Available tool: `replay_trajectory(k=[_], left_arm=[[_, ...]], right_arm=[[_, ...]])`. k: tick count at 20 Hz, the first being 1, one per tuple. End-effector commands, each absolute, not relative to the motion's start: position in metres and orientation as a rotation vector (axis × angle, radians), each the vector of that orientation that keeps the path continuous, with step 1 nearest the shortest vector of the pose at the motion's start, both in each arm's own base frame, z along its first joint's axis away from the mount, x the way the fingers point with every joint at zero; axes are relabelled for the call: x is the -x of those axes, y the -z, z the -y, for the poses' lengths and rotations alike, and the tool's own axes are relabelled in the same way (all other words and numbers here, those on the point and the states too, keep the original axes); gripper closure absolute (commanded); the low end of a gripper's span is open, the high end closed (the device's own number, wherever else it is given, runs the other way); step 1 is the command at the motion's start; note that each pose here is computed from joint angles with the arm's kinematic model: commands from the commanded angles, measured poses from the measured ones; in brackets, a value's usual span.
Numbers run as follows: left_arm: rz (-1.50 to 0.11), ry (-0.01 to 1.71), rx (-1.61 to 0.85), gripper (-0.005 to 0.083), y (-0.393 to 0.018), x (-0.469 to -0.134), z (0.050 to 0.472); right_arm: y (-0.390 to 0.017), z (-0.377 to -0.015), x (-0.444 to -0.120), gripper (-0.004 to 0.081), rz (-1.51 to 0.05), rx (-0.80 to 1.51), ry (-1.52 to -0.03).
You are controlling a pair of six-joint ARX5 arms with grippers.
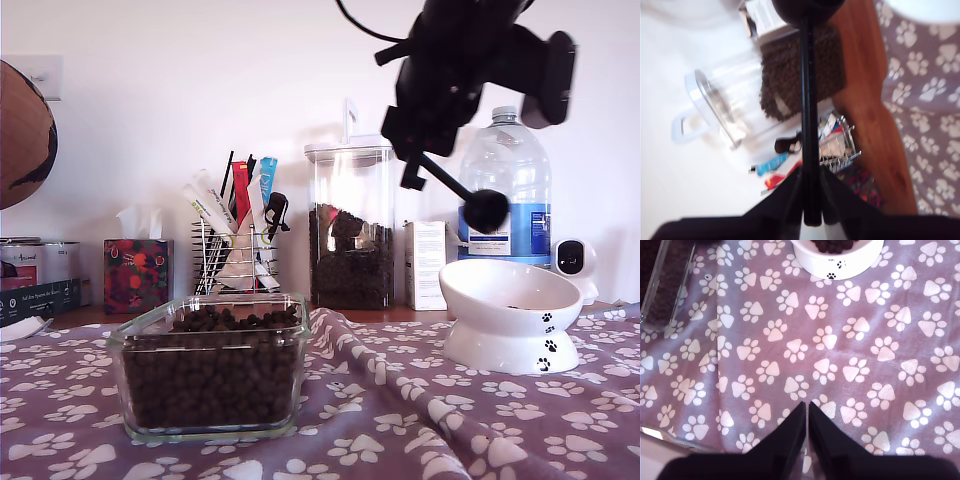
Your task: Measure one spoon of cat food and pour it into the food bowl
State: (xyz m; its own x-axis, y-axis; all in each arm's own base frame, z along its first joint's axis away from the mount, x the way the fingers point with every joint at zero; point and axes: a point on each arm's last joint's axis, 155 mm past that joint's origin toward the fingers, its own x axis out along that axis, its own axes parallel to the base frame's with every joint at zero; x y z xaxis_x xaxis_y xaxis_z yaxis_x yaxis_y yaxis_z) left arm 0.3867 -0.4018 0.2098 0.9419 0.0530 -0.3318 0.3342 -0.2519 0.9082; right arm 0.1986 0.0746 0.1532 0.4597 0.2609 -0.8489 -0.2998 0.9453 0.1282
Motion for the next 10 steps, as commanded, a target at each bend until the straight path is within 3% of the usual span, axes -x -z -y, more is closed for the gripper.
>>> replay_trajectory(k=[1,10], left_arm=[[-0.285,0.269,-1.814,0.0795,-0.2004,-0.3881,0.4085],[-0.302,0.247,-1.769,0.0795,-0.2013,-0.3942,0.4024]], right_arm=[[-0.1584,-0.0760,-0.2015,0.0770,-1.016,0.038,-0.351],[-0.1568,-0.0754,-0.1990,0.0770,-1.028,0.039,-0.350]])
